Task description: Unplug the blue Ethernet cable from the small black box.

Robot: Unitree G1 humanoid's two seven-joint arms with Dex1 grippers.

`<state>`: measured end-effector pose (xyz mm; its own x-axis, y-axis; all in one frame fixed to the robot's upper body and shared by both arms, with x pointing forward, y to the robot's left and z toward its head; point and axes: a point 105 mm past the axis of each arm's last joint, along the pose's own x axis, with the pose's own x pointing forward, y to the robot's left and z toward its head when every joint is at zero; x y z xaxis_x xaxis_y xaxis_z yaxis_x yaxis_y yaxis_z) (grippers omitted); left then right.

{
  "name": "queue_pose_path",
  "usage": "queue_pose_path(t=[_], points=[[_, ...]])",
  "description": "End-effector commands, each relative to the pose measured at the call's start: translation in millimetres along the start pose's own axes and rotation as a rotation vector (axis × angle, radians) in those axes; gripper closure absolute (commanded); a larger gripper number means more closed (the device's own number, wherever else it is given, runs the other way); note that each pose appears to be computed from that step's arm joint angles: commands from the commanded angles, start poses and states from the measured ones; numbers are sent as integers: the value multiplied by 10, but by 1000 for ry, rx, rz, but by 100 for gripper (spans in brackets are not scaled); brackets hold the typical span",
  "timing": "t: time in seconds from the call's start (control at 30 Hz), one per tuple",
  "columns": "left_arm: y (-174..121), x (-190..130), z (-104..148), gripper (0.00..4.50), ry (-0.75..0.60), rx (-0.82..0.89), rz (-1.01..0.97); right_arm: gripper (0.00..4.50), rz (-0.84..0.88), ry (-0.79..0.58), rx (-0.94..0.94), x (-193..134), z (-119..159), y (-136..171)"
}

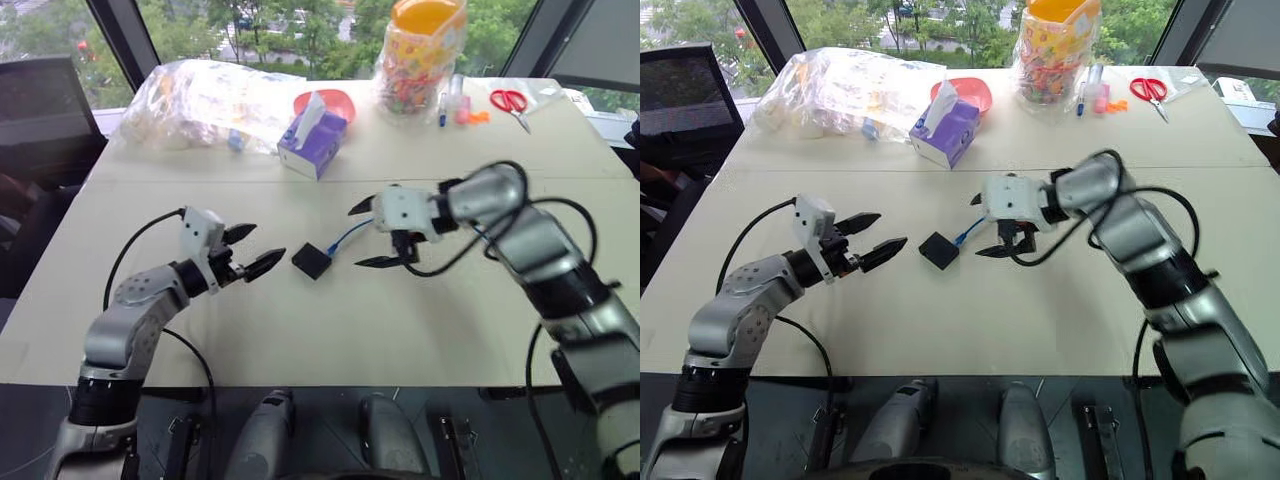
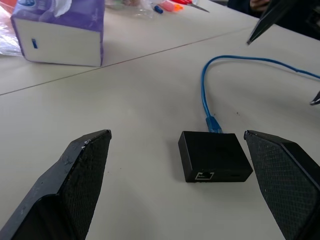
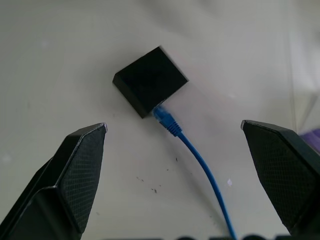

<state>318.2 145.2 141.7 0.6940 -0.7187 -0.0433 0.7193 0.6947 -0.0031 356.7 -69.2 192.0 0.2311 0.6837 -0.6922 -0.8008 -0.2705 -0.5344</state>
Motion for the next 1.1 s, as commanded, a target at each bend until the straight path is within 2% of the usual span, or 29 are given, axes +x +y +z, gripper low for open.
queue_pose_path(t=[0.03,0.1,0.2,0.5,0.87,0.9,0.97,1.1], points=[[-4,-29,137,2,-47,42,20,0,59,99,-162,57,8,-215],[-31,-31,161,2,-59,49,32,0,105,192,-239,117,-13,-349],[-43,-32,205,2,-83,53,61,0,156,228,-249,240,28,-434],[-67,-28,218,2,-98,68,101,0,335,308,-290,545,-9,-253],[-10,-17,226,2,-125,90,166,0,375,333,-335,834,40,-135],[-3,-24,223,0,-126,90,174,54,372,336,-336,866,47,-129],[0,-39,214,0,-127,90,186,126,369,349,-346,907,43,-120],[-13,-57,192,0,-126,83,198,330,372,358,-346,932,34,-107]])
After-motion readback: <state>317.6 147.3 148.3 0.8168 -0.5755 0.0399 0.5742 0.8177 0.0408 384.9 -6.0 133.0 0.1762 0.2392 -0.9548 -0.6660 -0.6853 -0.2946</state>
